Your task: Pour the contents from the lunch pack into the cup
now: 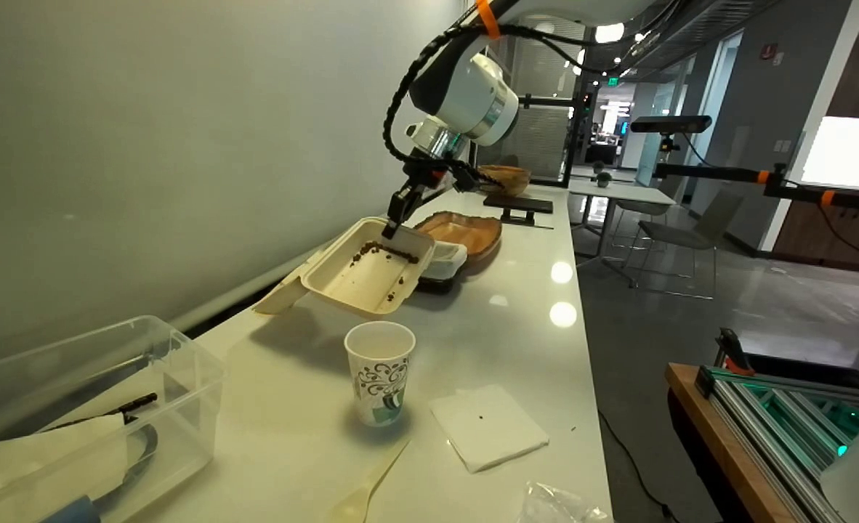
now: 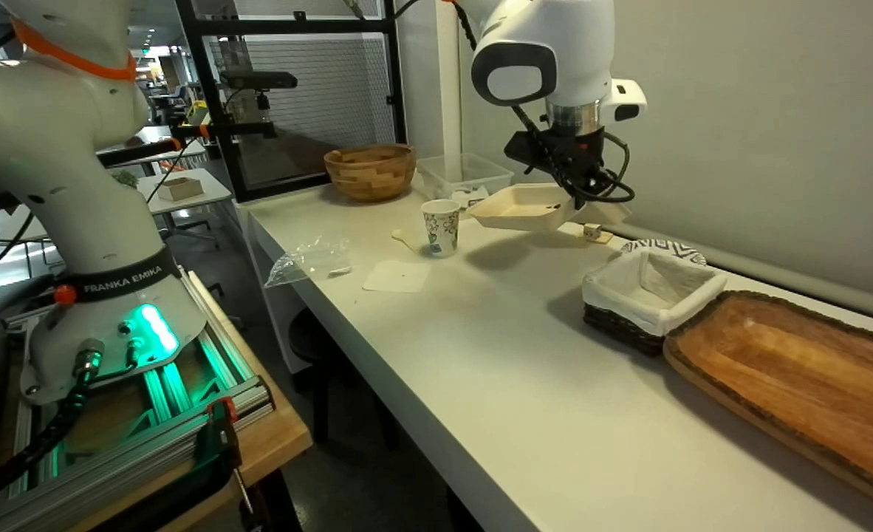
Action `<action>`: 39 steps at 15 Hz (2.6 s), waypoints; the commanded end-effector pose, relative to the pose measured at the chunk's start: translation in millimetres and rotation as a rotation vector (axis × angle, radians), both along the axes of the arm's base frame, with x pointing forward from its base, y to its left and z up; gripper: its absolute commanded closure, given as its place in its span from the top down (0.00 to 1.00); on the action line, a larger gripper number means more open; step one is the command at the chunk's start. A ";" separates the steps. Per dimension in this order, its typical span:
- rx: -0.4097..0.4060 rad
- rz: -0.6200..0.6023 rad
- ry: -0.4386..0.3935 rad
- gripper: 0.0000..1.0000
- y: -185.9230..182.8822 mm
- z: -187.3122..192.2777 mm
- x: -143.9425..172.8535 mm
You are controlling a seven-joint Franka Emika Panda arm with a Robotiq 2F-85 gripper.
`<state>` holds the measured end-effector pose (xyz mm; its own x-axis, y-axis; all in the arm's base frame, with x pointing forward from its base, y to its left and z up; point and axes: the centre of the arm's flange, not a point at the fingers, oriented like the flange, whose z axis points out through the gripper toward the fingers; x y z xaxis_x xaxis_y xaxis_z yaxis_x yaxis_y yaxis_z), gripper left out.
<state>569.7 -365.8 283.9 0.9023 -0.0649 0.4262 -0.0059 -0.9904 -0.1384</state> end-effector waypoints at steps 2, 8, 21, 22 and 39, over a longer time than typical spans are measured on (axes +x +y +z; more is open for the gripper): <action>-0.069 -0.043 -0.040 0.01 26.5 33.9 -19.7; -0.127 -0.058 -0.065 0.01 64.6 64.1 -23.6; -0.355 -0.022 -0.079 0.01 132.0 90.0 -48.3; -0.371 -0.020 -0.085 0.01 134.9 92.0 -50.3; -0.536 0.028 -0.229 0.01 186.1 124.3 -68.5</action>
<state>510.8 -203.9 409.4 0.7919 0.2305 0.5655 0.0110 -0.9313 0.3642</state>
